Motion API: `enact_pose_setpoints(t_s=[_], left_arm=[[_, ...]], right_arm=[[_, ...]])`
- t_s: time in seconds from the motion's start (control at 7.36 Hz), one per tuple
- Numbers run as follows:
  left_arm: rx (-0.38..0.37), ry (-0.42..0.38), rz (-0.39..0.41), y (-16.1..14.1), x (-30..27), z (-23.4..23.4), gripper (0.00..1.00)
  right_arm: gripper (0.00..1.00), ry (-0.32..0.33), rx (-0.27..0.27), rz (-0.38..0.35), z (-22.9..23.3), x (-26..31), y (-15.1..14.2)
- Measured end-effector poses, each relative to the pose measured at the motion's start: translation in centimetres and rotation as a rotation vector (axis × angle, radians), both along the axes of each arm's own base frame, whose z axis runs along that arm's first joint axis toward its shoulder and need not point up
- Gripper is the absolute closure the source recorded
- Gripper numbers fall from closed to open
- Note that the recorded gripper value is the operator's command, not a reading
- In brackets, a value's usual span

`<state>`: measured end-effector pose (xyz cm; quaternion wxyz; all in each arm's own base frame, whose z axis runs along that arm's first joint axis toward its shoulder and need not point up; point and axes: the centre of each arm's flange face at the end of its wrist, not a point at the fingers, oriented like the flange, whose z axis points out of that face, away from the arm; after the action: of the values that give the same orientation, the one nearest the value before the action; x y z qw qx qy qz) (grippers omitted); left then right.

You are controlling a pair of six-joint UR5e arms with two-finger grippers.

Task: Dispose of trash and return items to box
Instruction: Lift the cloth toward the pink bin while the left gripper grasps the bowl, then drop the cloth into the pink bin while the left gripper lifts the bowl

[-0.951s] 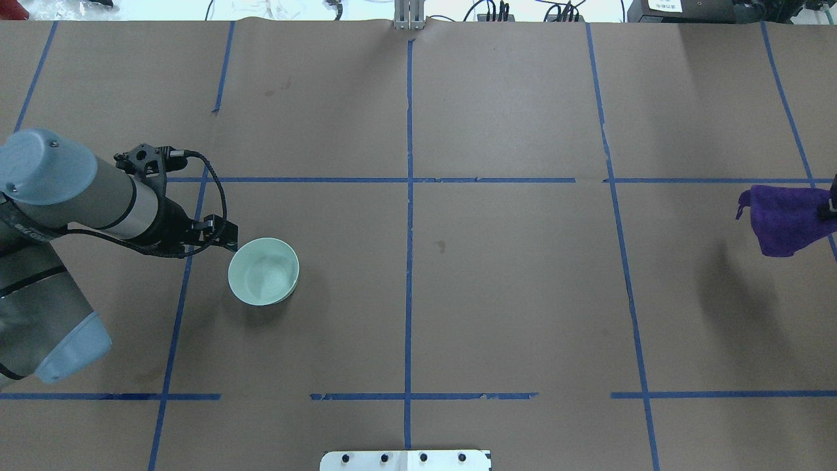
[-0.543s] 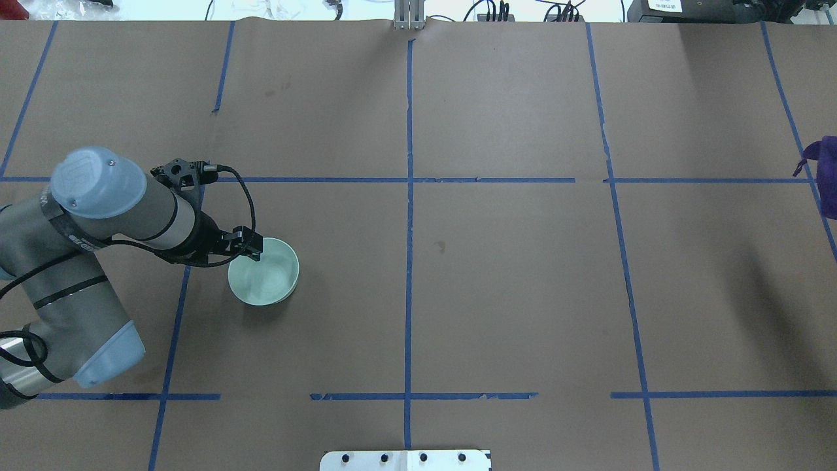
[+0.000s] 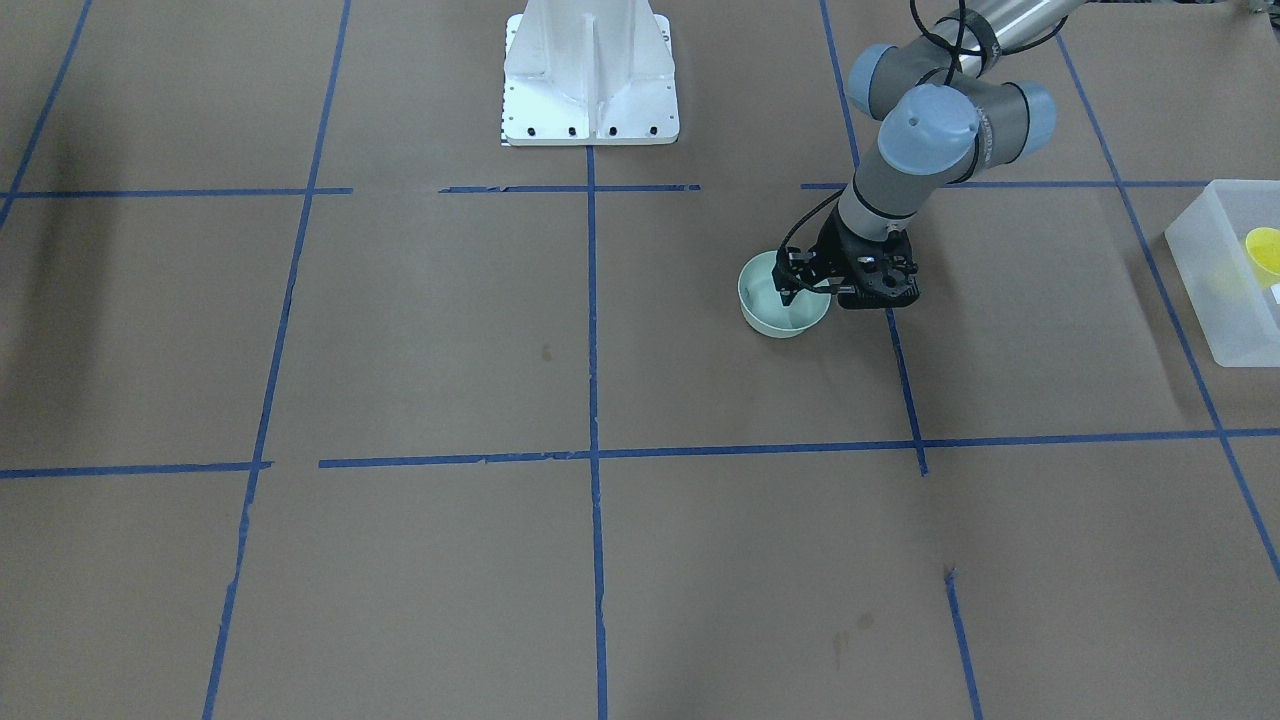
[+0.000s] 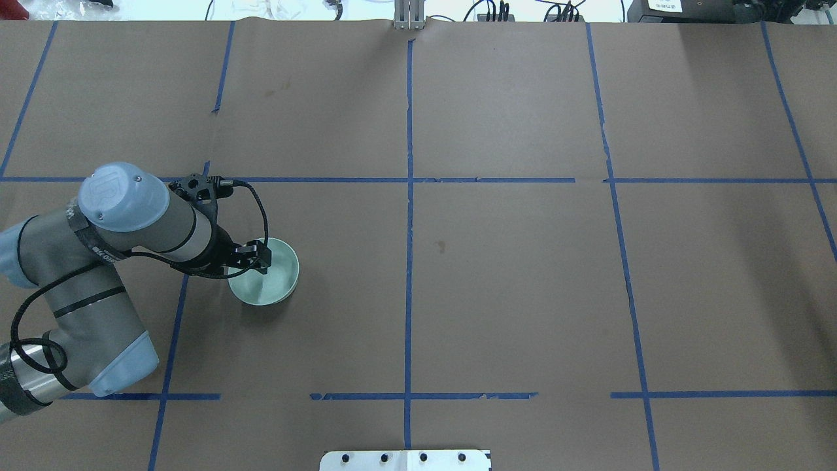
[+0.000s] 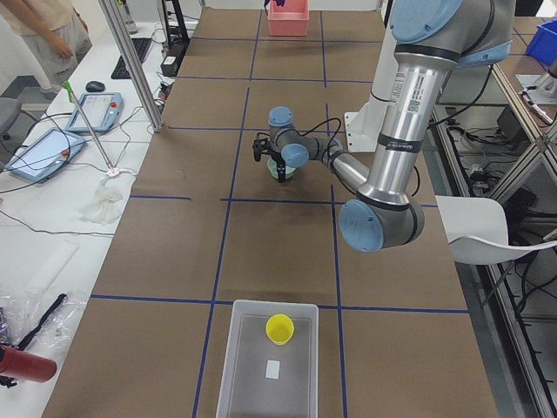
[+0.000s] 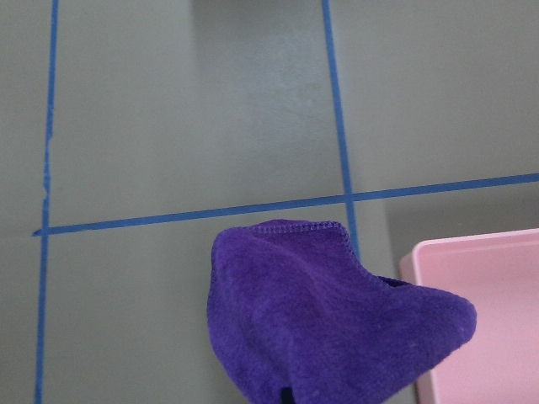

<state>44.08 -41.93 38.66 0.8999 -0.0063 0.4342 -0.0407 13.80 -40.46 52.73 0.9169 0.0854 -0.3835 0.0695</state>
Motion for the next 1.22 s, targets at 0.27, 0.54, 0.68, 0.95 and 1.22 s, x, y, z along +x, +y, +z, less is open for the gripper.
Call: enact_pose_setpoints(t_s=[0.27,0.54,0.68,0.95,1.22], left_arm=[[-0.003,-0.004,0.000,0.0,0.0,0.2,1.00],[-0.004,-0.003,0.000,0.0,-0.1,0.1,1.00],[-0.003,-0.002,-0.002,0.0,-0.3,-0.2,1.00],[0.000,-0.001,-0.013,0.0,-1.6,-2.2,1.00],[0.010,0.006,-0.060,-1.3,-5.0,-4.7,1.00]], right_arm=[[1.00,0.094,0.035,-0.081,4.5,3.8,0.5],[1.00,0.107,0.011,-0.147,9.7,5.2,1.1],[1.00,0.101,-0.007,-0.174,12.4,5.3,1.4],[0.27,0.114,-0.024,-0.190,17.8,5.4,1.8],[0.00,0.117,-0.043,-0.171,22.5,5.1,2.2]])
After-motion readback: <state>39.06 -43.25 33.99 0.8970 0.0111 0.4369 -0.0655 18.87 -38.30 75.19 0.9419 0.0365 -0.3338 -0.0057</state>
